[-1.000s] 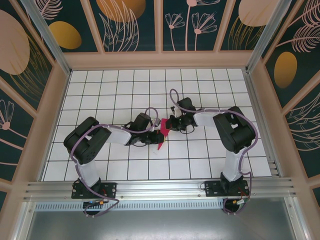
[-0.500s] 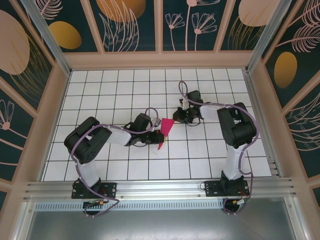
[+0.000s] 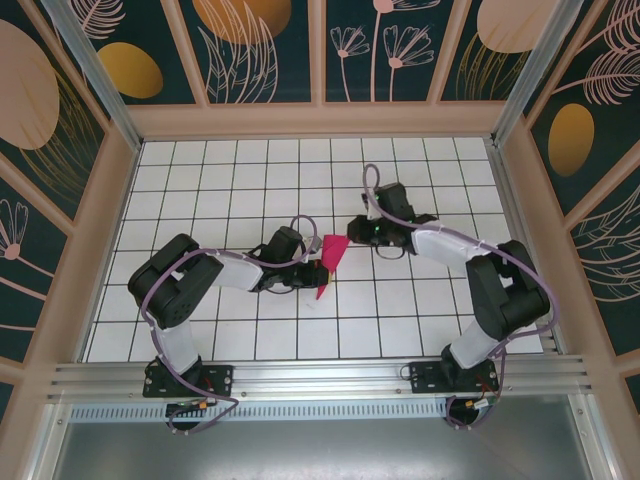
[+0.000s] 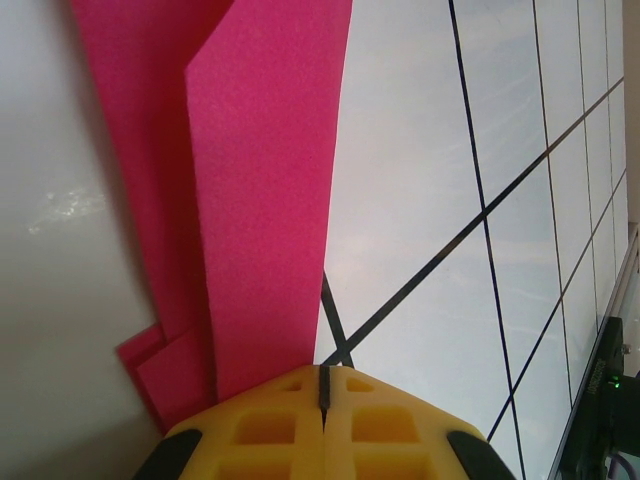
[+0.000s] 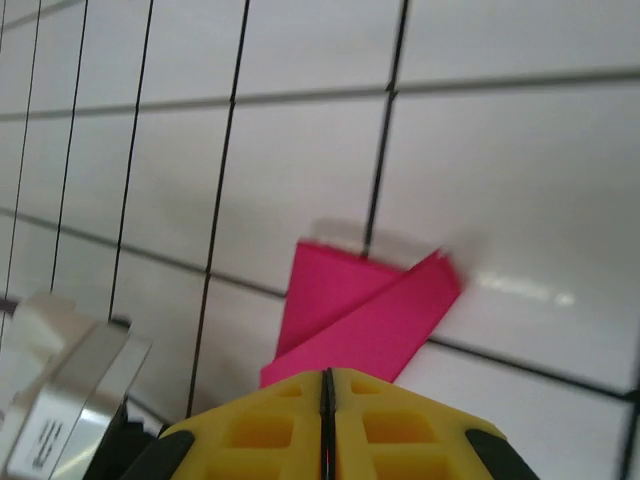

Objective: Fold a paper plane with a square sheet of paper (fold left side to right side)
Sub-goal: Fold the wing for the fifth time at the center of the table.

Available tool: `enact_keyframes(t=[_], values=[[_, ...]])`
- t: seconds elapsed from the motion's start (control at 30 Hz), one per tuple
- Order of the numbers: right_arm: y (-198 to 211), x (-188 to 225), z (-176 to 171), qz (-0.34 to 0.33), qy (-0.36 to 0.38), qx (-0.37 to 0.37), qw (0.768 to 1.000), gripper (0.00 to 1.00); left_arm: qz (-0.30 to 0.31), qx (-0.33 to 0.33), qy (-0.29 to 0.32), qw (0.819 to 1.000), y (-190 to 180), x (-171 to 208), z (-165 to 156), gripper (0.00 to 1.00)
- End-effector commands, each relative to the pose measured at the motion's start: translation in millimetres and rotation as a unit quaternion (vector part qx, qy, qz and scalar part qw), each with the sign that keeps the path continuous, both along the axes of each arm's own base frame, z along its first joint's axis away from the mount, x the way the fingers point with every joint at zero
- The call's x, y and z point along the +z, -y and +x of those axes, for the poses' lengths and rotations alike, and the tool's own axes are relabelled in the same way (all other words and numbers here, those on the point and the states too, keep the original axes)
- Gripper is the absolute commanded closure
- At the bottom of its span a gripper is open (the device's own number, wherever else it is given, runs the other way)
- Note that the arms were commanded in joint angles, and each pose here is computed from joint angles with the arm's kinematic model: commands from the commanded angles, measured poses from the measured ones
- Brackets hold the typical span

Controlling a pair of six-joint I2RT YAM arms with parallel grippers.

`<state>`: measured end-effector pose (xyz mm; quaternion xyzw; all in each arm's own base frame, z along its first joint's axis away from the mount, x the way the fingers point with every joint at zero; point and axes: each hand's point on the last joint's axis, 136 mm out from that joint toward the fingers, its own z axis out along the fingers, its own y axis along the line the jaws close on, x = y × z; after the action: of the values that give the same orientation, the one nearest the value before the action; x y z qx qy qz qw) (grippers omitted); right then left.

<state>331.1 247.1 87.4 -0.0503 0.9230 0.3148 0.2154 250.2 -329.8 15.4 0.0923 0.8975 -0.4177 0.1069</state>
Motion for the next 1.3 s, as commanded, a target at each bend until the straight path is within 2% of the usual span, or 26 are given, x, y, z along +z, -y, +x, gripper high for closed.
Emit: enact_keyframes(t=[0.0,0.23,0.9,1.27], values=[[-16.3,-12.8,-25.0,0.026,-0.036,0.008,0.999,0.88,0.088,0.013,-0.068,0.994,-28.7,-44.3,-27.4,0.95],[-36.5,-27.2,-40.0,0.046,-0.063,0.026,0.997,0.88,0.088,0.014,-0.067,0.994,-28.5,-44.5,-26.9,0.95],[-54.9,-33.3,-22.3,0.066,-0.064,0.041,0.995,0.89,0.091,0.011,-0.066,0.994,-26.7,-46.4,-28.2,0.96],[-33.9,-78.6,-24.9,-0.001,-0.112,0.011,0.994,0.90,0.092,0.007,-0.067,0.993,-27.9,-46.3,-31.8,0.96]])
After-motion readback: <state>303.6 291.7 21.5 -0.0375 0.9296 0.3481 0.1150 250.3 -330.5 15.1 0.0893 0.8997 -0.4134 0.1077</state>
